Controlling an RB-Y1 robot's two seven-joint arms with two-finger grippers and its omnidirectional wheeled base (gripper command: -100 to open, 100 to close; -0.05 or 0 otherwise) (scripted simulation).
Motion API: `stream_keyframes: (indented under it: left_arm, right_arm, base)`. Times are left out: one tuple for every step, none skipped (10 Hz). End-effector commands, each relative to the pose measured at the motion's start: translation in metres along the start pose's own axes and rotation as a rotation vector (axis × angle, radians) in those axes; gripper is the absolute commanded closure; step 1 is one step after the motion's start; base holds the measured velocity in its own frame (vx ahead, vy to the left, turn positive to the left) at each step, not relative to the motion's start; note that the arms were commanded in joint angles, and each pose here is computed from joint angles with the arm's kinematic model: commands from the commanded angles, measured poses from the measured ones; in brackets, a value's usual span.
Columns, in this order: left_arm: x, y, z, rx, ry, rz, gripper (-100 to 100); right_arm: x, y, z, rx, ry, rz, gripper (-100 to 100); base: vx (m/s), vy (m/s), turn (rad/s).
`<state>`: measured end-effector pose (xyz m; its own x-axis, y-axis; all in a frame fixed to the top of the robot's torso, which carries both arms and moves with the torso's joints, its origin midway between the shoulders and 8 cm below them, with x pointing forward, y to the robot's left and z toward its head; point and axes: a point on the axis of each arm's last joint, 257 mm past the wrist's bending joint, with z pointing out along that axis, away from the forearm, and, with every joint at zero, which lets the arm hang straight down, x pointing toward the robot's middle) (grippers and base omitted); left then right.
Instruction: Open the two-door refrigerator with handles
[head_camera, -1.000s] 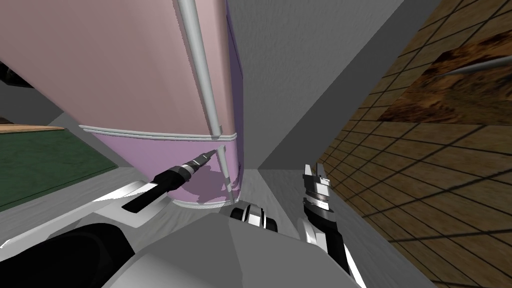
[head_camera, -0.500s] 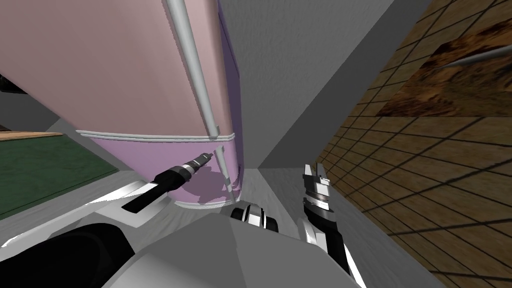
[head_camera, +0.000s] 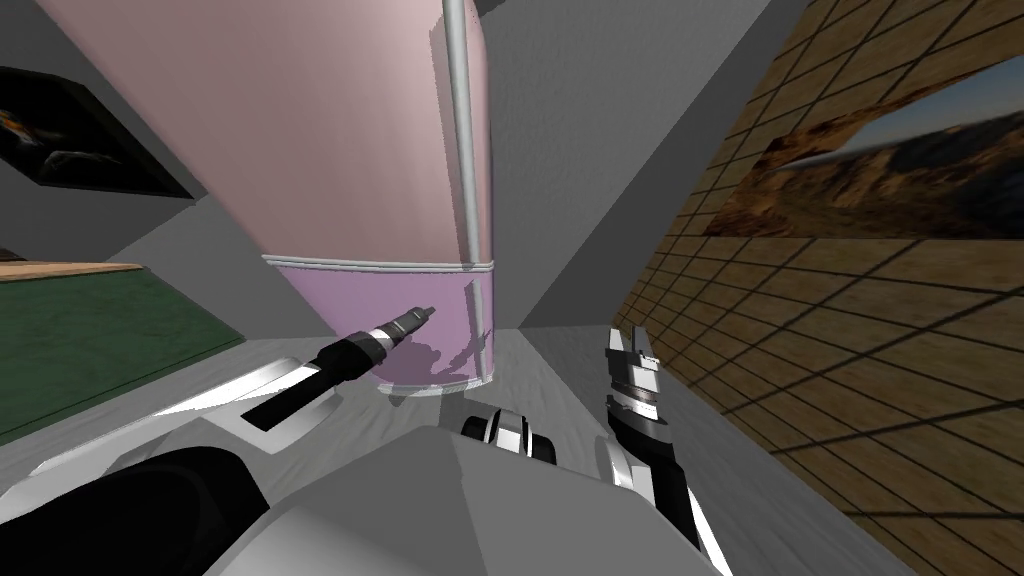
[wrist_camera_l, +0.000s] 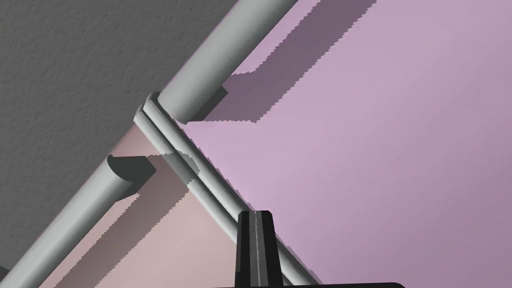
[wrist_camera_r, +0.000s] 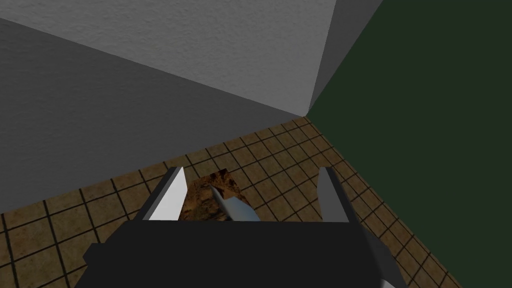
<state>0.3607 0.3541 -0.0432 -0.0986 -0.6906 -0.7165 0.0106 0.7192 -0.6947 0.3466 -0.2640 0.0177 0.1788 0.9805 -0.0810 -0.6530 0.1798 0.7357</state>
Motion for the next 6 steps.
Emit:
stream_keyframes:
  left_arm:
    - [0.014, -0.015, -0.001, 0.055, 0.053, -0.002, 100]
    - [0.019, -0.020, -0.001, 0.074, 0.074, -0.003, 100]
    - [0.025, -0.025, -0.001, 0.094, 0.095, -0.005, 100]
    - [0.021, -0.021, 0.000, 0.079, 0.080, -0.003, 100]
    - [0.016, -0.006, 0.003, 0.050, 0.069, -0.003, -100]
    - [0.013, 0.000, 0.004, 0.038, 0.062, -0.003, -100]
  right_arm:
    - [0.000, 0.000, 0.000, 0.000, 0.000, 0.000, 0]
    - [0.000, 0.000, 0.000, 0.000, 0.000, 0.000, 0]
    - [0.000, 0.000, 0.000, 0.000, 0.000, 0.000, 0]
    - [0.000, 0.000, 0.000, 0.000, 0.000, 0.000, 0]
    - [0.000, 0.000, 0.000, 0.001, 0.000, 0.000, 0]
    - [0.000, 0.000, 0.000, 0.001, 0.000, 0.000, 0]
  base:
    - [-0.347, 0.146, -0.116]
    - [-0.372, 0.142, -0.102]
    - [-0.371, 0.141, -0.097]
    - [-0.162, 0.064, -0.024]
    - [-0.005, -0.005, -0.003]
    - [0.035, -0.039, -0.016]
